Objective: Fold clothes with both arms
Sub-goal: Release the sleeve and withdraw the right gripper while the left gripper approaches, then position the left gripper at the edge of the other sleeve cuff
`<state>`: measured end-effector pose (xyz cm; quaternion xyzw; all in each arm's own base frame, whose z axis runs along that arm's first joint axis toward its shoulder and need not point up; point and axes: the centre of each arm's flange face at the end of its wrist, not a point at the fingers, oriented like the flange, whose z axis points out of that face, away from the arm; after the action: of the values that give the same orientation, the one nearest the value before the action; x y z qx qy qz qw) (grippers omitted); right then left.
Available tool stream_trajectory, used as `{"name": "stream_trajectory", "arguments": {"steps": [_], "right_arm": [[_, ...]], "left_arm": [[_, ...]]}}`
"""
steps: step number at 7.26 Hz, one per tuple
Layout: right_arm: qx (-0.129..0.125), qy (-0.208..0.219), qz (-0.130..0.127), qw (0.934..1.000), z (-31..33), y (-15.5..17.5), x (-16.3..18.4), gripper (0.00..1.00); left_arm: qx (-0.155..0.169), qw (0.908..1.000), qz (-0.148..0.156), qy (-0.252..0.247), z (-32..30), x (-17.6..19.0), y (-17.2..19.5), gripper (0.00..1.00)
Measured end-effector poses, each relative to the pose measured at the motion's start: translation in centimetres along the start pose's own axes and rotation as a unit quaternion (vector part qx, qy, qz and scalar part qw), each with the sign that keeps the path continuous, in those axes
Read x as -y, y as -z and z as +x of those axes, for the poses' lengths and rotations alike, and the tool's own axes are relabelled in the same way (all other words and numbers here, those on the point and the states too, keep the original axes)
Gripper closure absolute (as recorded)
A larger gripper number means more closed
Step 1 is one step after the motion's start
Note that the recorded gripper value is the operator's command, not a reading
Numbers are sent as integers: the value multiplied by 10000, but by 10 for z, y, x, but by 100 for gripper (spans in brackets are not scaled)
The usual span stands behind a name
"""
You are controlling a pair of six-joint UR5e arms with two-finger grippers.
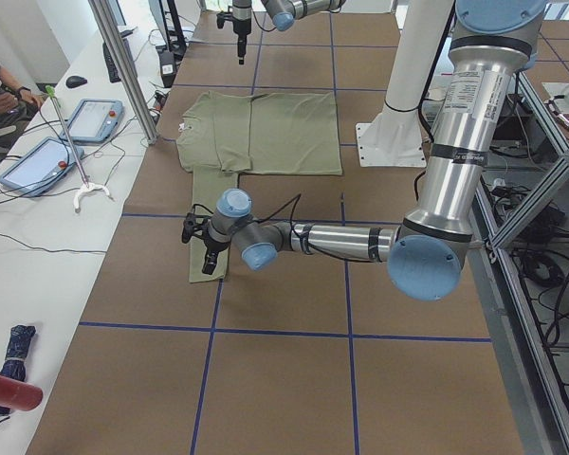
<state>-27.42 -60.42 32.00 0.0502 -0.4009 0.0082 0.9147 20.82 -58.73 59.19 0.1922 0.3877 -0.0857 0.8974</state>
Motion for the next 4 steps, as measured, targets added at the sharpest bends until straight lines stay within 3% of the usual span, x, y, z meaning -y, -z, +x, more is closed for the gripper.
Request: {"name": "stream_trajectory", "arguments": {"steps": [4], "right_arm": [[-23, 142, -113, 9998, 86, 9, -26, 0]], "left_arm": [[319, 9995, 33, 8, -11, 1, -45, 1]]}}
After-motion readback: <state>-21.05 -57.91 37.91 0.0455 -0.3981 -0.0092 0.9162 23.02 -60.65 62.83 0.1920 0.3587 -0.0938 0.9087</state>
